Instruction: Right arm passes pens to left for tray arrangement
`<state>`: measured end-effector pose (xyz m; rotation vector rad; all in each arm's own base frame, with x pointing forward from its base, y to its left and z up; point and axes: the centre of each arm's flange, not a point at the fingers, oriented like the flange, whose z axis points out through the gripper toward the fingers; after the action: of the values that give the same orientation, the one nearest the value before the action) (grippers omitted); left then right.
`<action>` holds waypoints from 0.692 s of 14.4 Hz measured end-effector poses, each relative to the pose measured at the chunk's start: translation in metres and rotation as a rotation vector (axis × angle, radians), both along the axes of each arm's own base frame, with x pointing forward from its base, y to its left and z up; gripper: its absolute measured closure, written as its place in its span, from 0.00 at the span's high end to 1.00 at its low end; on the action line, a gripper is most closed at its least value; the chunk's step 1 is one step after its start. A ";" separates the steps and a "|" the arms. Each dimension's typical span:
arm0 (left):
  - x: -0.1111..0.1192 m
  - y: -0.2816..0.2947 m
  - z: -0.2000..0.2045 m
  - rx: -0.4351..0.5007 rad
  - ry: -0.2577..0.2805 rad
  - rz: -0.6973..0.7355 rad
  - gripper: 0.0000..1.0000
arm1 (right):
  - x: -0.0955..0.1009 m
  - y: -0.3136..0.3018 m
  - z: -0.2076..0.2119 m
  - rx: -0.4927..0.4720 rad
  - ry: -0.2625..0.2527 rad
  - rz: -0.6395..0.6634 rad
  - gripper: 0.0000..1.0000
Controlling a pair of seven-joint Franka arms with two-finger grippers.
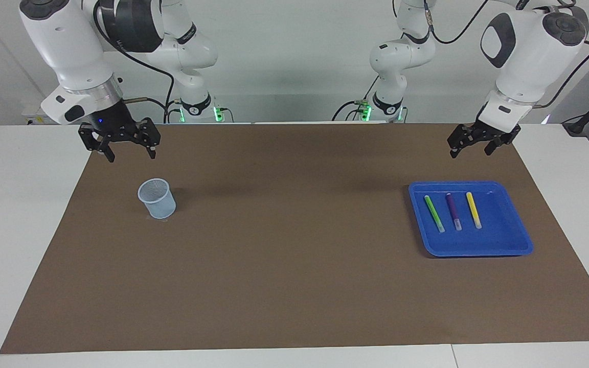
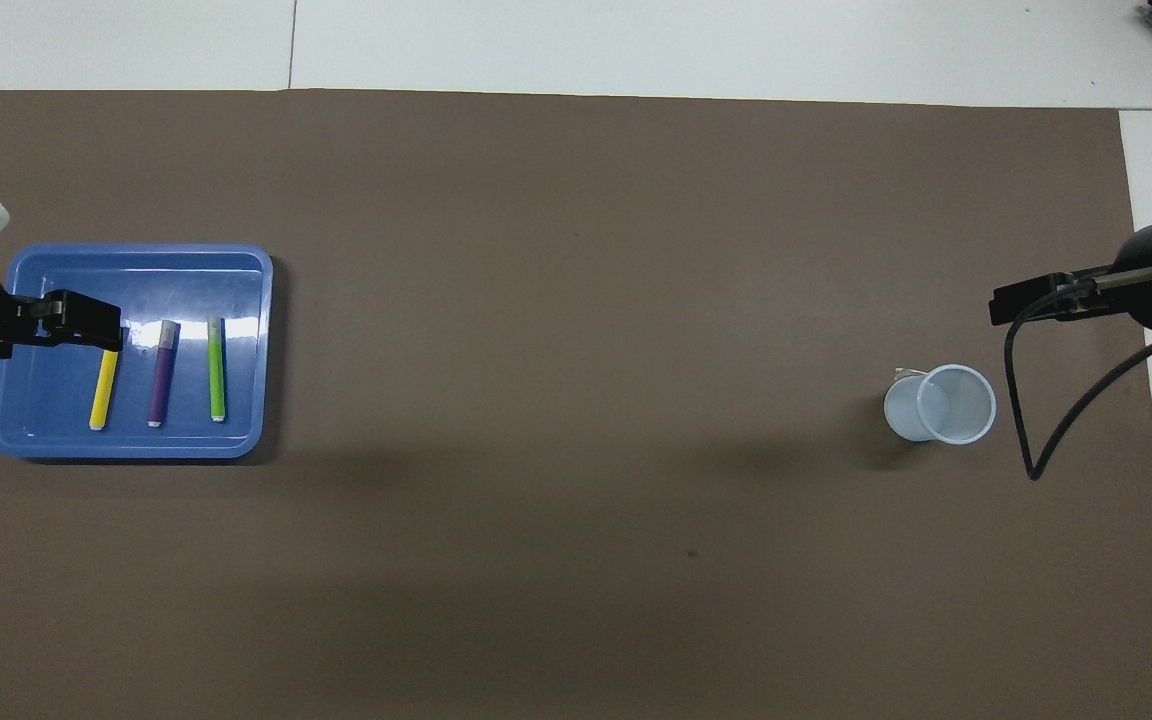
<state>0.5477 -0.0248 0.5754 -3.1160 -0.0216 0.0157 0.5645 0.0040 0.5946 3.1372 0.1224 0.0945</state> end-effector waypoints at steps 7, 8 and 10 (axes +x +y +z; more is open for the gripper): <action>-0.007 0.004 0.028 0.000 0.001 0.010 1.00 | 0.000 0.000 0.000 0.000 0.000 0.000 1.00; -0.008 0.005 0.031 0.000 0.003 0.010 1.00 | 0.000 0.000 0.000 0.000 0.000 0.000 1.00; -0.008 0.006 0.034 -0.001 0.004 0.011 1.00 | 0.000 0.000 0.000 0.000 0.000 0.000 1.00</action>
<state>0.5396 -0.0187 0.6093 -3.1164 -0.0385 0.0223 0.5645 0.0042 0.5946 3.1372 0.1229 0.0945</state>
